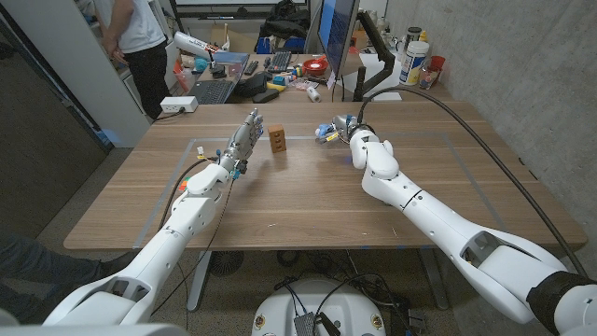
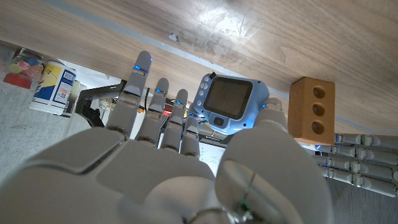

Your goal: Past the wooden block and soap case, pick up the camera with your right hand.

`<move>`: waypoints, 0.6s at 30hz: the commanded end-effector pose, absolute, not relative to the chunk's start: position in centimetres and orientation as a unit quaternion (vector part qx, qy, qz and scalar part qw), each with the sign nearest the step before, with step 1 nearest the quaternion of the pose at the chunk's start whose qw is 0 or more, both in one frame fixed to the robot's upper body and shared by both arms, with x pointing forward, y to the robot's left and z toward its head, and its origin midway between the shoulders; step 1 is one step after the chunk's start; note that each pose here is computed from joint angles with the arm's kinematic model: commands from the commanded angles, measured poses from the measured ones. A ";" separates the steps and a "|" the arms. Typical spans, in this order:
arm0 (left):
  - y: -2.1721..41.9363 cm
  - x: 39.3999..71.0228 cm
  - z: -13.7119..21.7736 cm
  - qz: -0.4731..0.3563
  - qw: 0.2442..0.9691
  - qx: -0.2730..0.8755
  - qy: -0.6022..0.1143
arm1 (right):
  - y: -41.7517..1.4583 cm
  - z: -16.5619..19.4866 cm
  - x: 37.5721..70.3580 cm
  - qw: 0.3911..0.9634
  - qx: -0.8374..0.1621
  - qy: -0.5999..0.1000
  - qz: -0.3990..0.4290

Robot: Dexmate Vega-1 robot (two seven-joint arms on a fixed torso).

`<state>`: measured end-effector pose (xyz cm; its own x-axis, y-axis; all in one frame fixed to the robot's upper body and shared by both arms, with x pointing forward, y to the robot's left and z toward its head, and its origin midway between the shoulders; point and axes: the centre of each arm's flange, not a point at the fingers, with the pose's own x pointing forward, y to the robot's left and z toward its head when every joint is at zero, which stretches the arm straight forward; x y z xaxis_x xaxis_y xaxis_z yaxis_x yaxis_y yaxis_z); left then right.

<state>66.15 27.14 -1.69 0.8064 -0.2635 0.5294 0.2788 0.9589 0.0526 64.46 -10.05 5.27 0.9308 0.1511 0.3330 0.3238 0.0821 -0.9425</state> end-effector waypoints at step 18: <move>27.3 66.1 -1.3 -0.148 0.949 -0.008 -0.279 | -10.2 7.8 61.3 0.718 -0.649 -0.231 -0.097</move>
